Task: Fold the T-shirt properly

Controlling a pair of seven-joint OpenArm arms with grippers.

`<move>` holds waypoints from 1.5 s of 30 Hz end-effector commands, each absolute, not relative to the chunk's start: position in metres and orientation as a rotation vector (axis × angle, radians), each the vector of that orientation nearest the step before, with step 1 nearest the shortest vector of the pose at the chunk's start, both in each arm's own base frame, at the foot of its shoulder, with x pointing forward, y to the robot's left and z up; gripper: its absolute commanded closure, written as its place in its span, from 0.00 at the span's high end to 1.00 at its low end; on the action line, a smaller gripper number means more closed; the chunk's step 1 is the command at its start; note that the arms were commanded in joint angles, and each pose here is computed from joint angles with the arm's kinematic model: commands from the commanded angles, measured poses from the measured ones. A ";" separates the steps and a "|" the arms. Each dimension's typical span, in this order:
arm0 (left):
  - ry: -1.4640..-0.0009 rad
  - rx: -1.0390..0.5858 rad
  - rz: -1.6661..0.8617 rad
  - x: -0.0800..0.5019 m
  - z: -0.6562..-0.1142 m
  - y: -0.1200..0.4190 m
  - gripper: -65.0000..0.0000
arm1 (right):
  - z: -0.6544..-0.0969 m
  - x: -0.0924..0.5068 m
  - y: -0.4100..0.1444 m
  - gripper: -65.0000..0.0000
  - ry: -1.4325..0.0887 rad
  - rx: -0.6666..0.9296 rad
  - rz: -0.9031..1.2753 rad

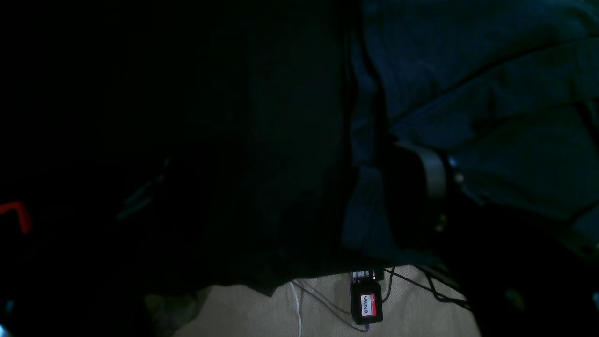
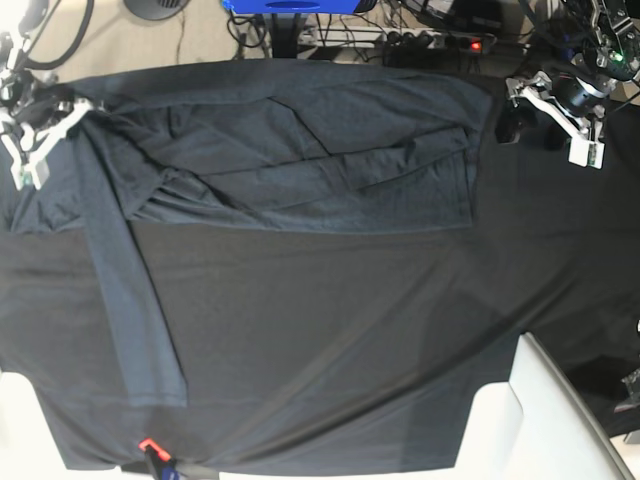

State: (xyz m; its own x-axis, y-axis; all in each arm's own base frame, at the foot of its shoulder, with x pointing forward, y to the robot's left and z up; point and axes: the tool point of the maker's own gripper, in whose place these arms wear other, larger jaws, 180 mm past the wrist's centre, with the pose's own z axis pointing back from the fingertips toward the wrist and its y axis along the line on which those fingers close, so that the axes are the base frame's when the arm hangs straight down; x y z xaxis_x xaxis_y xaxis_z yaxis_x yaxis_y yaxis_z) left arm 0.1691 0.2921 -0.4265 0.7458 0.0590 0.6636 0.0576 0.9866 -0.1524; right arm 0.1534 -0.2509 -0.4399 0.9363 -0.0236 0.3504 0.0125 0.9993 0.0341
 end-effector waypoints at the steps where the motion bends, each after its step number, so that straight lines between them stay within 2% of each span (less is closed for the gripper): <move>1: -0.766 -0.166 -0.013 0.175 -0.417 0.296 0.83 | -0.432 0.162 -0.255 0.10 -0.389 0.020 -0.012; 4: -0.767 -0.165 -0.012 0.175 -0.416 0.296 0.83 | -0.424 0.168 -0.256 0.27 -0.406 0.011 -0.004; 7: -0.766 -0.164 -0.011 0.174 -0.417 0.297 0.83 | -0.405 0.182 -0.260 0.35 -0.474 -0.013 -0.007; 13: -0.768 -0.163 -0.010 0.175 -0.416 0.297 0.83 | -0.375 0.250 -0.267 0.35 -0.619 -0.018 -0.010; 24: -0.745 -0.157 -0.007 0.163 -0.419 0.300 0.83 | -0.413 0.396 -0.289 0.35 -0.613 0.115 -0.055; 29: -0.728 -0.130 -0.002 0.152 -0.418 0.310 0.83 | -0.444 0.412 -0.273 0.35 -0.553 0.141 -0.036; 36: -0.744 -0.069 0.057 0.142 -0.409 0.337 0.83 | -0.457 0.418 -0.274 0.35 -0.602 0.152 -0.084; 45: -0.736 -0.076 0.057 0.140 -0.411 0.334 0.83 | -0.473 0.410 -0.250 0.35 -0.576 0.189 -0.076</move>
State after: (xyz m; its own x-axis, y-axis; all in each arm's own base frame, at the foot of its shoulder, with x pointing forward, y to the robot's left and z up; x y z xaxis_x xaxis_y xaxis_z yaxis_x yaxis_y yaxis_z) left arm 0.1341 0.3301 -0.4213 0.7627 0.0903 0.6404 -0.0365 0.9946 -0.0968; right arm 0.3927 -0.2411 -0.4896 0.8614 -0.1231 0.4928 0.0203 0.9778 0.2086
